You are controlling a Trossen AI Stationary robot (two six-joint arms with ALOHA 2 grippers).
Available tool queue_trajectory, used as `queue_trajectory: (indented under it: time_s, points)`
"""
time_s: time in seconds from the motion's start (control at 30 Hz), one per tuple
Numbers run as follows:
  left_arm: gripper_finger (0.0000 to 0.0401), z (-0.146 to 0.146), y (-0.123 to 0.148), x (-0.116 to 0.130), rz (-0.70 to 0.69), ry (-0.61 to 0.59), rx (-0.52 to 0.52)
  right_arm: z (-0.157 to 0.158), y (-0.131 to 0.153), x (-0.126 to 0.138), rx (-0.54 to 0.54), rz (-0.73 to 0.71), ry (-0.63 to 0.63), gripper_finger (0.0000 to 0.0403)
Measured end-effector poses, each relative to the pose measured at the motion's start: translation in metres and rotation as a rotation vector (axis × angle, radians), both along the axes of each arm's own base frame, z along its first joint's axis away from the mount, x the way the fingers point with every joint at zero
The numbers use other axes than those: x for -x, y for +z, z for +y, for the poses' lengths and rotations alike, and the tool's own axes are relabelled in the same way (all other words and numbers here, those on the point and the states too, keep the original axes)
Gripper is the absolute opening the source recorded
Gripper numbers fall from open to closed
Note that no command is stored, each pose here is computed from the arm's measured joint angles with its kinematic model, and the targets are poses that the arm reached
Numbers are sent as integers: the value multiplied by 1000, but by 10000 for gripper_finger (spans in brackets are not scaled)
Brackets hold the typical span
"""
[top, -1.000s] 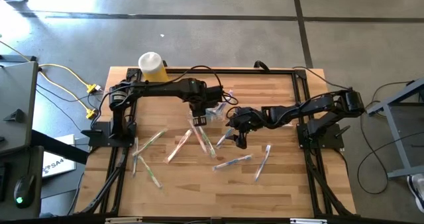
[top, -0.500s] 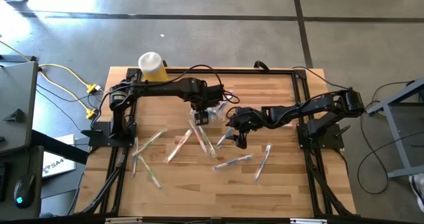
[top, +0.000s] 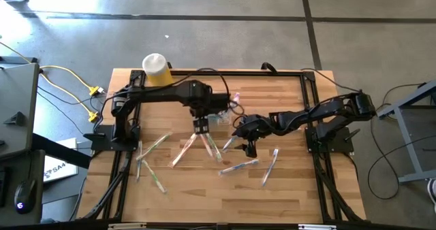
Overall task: Pick & Place toothbrushing station
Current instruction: Put the orange toothbrush into the transparent organizer
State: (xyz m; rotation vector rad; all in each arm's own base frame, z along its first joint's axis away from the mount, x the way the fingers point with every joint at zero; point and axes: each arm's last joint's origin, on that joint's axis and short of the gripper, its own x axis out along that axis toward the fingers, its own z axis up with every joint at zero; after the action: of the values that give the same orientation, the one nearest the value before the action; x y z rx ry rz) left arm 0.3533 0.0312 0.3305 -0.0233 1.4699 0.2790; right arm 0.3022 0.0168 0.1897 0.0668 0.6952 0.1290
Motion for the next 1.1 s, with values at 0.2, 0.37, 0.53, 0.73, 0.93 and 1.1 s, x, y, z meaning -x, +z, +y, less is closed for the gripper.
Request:
queue_trajectory:
  time_s: [0.2, 0.37, 0.53, 0.73, 0.93, 1.1]
  points:
    - [246, -27, -15, 3, 74, 37, 81, 4, -3, 3, 7, 43, 15, 285]
    - [246, -47, -48, 11, 191, 84, 67, 4, -5, 5, -15, 71, -6, 285]
    - [246, -57, -92, 17, 249, 96, 34, 3, -7, 6, -10, 102, -63, 285]
    - [246, -59, -122, 25, 269, 111, 9, 5, -9, 9, -9, 134, -87, 285]
    - [246, -62, -131, 19, 162, 141, 54, 9, -9, 9, 23, 127, -103, 285]
    - [246, -63, -144, 19, 130, 172, 103, 10, -8, 9, 34, 121, -112, 285]
